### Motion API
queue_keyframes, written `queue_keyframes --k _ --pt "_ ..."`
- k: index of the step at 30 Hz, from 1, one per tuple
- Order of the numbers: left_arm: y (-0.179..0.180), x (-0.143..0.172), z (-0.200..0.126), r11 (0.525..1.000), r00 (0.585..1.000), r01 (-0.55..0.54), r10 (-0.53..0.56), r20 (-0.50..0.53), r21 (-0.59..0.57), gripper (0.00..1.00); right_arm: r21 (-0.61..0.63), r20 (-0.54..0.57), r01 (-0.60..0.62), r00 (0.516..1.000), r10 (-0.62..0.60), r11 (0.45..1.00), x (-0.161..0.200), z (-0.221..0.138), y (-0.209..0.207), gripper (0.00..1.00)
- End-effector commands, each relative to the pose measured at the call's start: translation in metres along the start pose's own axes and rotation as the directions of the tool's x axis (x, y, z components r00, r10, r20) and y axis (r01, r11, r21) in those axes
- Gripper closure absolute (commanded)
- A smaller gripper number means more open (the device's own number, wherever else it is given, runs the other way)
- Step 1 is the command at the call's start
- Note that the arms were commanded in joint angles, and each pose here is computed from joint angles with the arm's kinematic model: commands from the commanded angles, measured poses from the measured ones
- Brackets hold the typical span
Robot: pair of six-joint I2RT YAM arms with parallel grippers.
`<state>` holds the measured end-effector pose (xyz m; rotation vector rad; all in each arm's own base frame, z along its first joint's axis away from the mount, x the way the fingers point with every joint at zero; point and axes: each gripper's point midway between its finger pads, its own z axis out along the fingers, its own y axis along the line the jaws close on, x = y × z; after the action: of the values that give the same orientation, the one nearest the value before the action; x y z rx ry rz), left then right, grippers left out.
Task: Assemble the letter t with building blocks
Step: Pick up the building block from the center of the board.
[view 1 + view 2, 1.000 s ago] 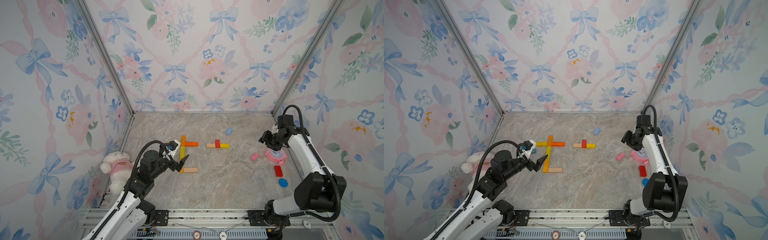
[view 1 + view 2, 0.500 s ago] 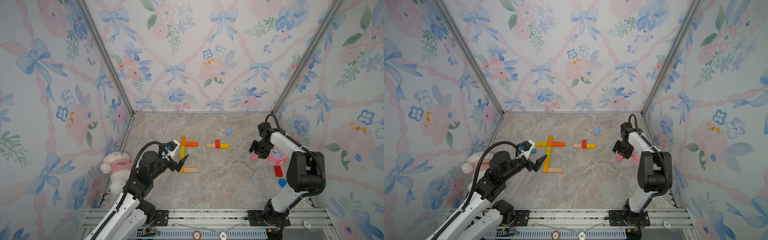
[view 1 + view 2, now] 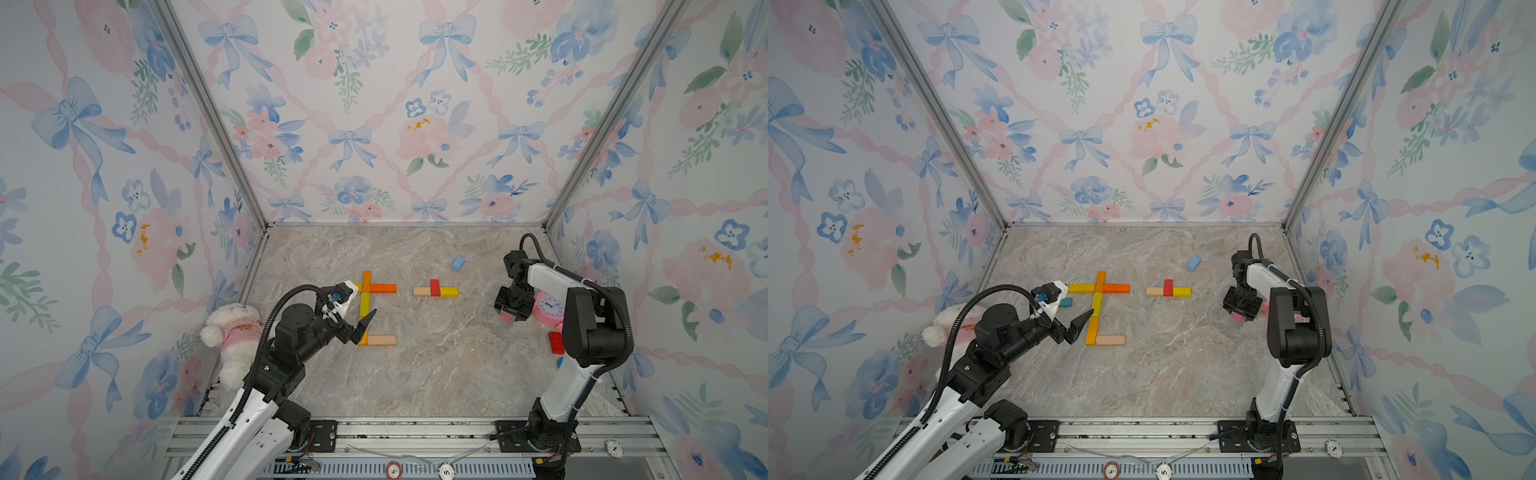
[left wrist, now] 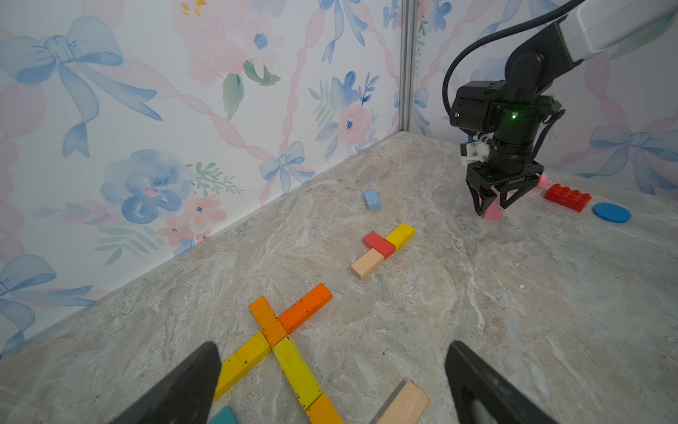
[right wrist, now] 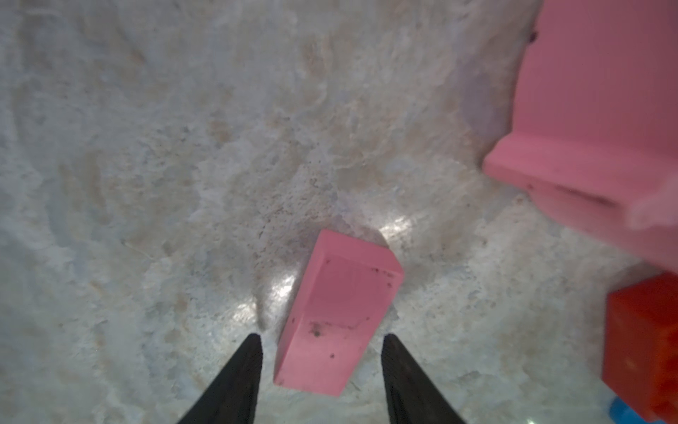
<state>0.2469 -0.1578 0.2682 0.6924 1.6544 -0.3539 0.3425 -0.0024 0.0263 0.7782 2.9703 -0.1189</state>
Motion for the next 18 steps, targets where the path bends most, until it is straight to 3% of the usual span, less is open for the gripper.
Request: queue_keyframes --k 1,18 --pt "-0.0017 0.0004 -0.0011 1.0 1.0 0.009 -0.009 0.006 0.003 0.02 0.008 0.03 -0.02 0.999 0.02 1.0 -0.0114 -0.0002 0.0021 0.46" --pt "-0.001 -0.0002 -0.001 1.0 1.0 -0.005 0.005 0.007 -0.003 0.02 0.005 0.028 -0.02 0.999 0.019 1.0 -0.018 0.0053 -0.0036 0.56"
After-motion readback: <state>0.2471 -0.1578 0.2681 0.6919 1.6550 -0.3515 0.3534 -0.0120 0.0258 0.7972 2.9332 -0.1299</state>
